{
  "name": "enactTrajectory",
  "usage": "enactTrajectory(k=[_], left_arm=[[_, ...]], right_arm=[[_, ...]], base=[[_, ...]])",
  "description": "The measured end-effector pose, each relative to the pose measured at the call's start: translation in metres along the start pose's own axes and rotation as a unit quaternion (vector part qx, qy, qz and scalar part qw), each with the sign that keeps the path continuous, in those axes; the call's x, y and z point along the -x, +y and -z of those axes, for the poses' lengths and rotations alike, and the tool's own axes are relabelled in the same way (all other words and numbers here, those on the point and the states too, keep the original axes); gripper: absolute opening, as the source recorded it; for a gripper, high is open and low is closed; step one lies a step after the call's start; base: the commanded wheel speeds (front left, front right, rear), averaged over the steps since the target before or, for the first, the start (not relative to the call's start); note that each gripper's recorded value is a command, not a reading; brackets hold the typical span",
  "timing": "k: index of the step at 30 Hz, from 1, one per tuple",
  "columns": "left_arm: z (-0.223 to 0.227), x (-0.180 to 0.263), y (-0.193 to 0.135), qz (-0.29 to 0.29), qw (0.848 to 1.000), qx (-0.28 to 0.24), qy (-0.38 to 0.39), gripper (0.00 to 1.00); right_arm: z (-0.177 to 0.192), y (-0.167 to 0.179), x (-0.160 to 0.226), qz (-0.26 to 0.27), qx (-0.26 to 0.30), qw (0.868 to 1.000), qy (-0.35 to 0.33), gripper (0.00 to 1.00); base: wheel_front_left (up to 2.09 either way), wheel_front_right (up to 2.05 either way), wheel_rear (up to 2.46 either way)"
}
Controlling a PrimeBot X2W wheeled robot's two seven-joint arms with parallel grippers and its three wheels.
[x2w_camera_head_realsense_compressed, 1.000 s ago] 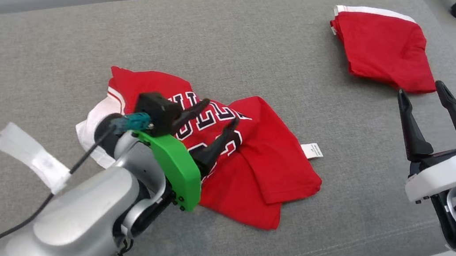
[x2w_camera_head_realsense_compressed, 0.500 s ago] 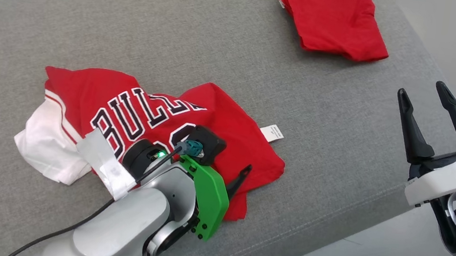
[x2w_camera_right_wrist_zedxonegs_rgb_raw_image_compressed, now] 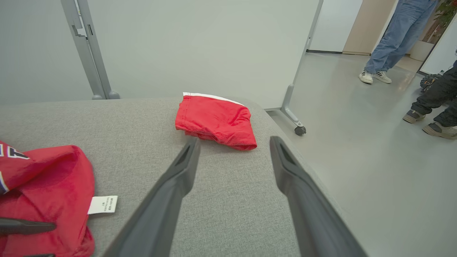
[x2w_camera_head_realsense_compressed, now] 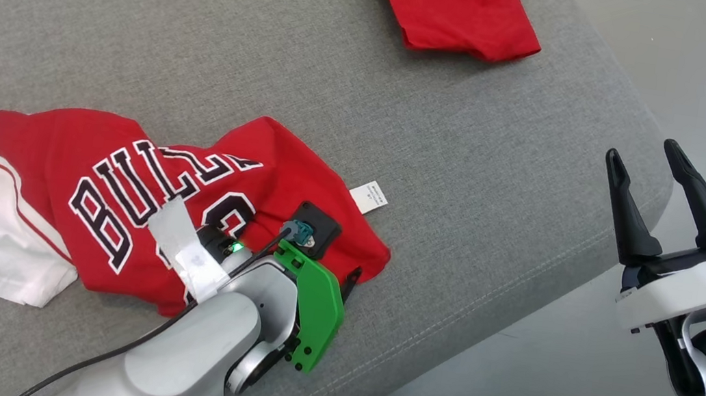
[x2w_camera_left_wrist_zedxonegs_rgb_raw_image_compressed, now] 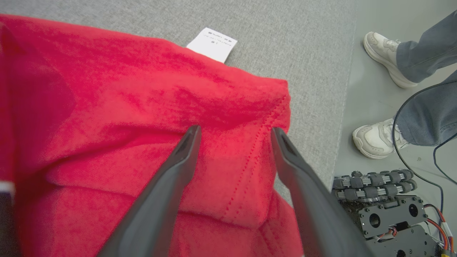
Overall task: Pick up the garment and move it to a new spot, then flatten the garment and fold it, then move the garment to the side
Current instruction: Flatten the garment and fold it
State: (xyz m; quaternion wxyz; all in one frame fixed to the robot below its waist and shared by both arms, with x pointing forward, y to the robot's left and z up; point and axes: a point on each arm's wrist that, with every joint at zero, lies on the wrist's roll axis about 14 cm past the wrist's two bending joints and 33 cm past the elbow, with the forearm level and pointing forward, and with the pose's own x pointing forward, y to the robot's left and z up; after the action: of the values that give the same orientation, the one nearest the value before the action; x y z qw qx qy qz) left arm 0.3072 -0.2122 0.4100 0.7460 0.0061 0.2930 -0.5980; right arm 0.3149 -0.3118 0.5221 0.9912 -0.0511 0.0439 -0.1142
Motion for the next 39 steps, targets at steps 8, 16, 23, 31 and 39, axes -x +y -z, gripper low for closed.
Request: enactTrajectory(k=[8,16,23,31,39], left_arm=[[0.008,-0.008,0.000,0.004,1.000,-0.020,0.024,0.00],[-0.004,0.000,-0.015,0.027,1.000,0.006,0.012,0.00],[-0.039,0.018,-0.018,0.032,0.998,0.026,-0.048,0.00],[-0.041,0.051,0.002,-0.012,0.994,0.082,-0.077,0.00],[0.029,0.129,0.083,-0.149,0.972,0.176,-0.040,0.00]], right_arm=[[0.006,-0.007,0.006,0.016,0.001,1.000,0.008,1.00],[0.009,-0.005,0.002,0.011,-0.002,1.000,0.011,1.00],[0.008,0.012,-0.011,-0.021,-0.006,1.000,0.003,1.00],[0.008,0.040,-0.025,-0.072,-0.008,0.997,-0.001,1.00],[0.017,0.055,-0.028,-0.098,-0.014,0.995,0.014,1.00]], base=[[0.00,0.00,0.00],[0.00,0.00,0.00],[0.00,0.00,0.00],[0.00,0.00,0.00],[0.00,0.00,0.00]])
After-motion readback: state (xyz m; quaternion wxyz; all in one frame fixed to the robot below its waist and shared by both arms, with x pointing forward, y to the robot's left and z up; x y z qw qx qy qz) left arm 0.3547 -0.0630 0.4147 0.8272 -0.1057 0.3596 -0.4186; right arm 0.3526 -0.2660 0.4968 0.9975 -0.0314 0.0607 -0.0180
